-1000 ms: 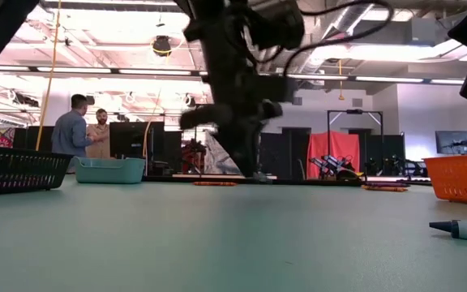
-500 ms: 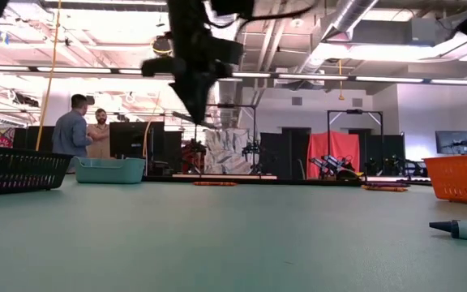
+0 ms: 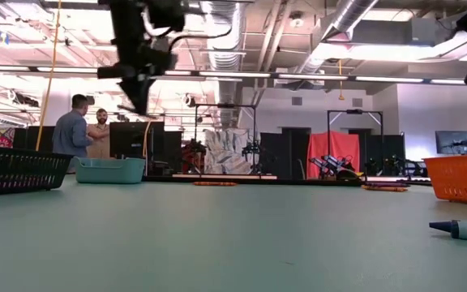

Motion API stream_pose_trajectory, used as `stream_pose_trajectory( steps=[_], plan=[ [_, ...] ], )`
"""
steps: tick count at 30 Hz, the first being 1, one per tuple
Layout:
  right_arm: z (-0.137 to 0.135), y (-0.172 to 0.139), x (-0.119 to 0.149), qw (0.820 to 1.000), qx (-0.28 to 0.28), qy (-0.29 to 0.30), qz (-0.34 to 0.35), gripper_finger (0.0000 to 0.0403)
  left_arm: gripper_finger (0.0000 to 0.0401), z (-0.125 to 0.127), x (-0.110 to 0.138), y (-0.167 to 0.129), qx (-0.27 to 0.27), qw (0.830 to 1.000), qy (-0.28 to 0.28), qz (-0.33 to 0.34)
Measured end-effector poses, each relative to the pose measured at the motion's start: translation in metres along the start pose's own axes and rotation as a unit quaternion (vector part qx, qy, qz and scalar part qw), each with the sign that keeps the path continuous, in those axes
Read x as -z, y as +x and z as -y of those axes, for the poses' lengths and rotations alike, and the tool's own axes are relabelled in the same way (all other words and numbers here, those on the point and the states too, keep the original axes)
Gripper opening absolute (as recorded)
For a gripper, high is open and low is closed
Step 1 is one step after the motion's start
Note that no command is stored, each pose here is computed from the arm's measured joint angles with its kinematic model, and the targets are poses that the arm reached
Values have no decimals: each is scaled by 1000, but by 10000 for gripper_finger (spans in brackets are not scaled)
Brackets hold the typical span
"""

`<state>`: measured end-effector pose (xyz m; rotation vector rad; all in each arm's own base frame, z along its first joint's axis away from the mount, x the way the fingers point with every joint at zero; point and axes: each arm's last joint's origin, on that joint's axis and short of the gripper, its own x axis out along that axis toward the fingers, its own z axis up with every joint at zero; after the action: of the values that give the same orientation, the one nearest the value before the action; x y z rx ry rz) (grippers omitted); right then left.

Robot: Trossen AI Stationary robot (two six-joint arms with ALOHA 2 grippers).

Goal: Sort crayons
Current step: Put the green crayon into the green bin, then put the orange crayon into the orange bin

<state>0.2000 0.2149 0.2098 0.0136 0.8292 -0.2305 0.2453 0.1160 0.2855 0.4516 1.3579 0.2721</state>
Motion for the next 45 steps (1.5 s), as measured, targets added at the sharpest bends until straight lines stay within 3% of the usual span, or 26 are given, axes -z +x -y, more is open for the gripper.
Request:
stream_pose_trajectory(
  steps=[9, 17, 25, 29, 34, 38, 45],
  plan=[
    [1, 2, -2, 1000, 1, 7, 3, 63, 0, -14, 62, 41, -19, 995, -67, -69],
    [-1, 3, -6, 1000, -10, 23, 13, 63, 2, -38, 86, 60, -81, 986, -125, -72],
    [-4, 3, -8, 999, -24, 37, 23, 63, 27, -48, 108, 72, -36, 982, -165, -83],
    [-6, 2, -9, 998, -30, 43, 27, 63, 67, -48, 107, 80, -20, 982, -171, -84],
    [-7, 2, -12, 997, -34, 53, 43, 63, 117, -53, 105, 82, -61, 974, -196, -92],
    [-9, 2, -13, 996, -37, 58, 51, 63, 129, -54, 102, 77, -79, 966, -235, -76],
    [-5, 5, -17, 996, -10, 55, 75, 63, 129, -38, 77, 55, 2, 956, -289, 54]
  ],
)
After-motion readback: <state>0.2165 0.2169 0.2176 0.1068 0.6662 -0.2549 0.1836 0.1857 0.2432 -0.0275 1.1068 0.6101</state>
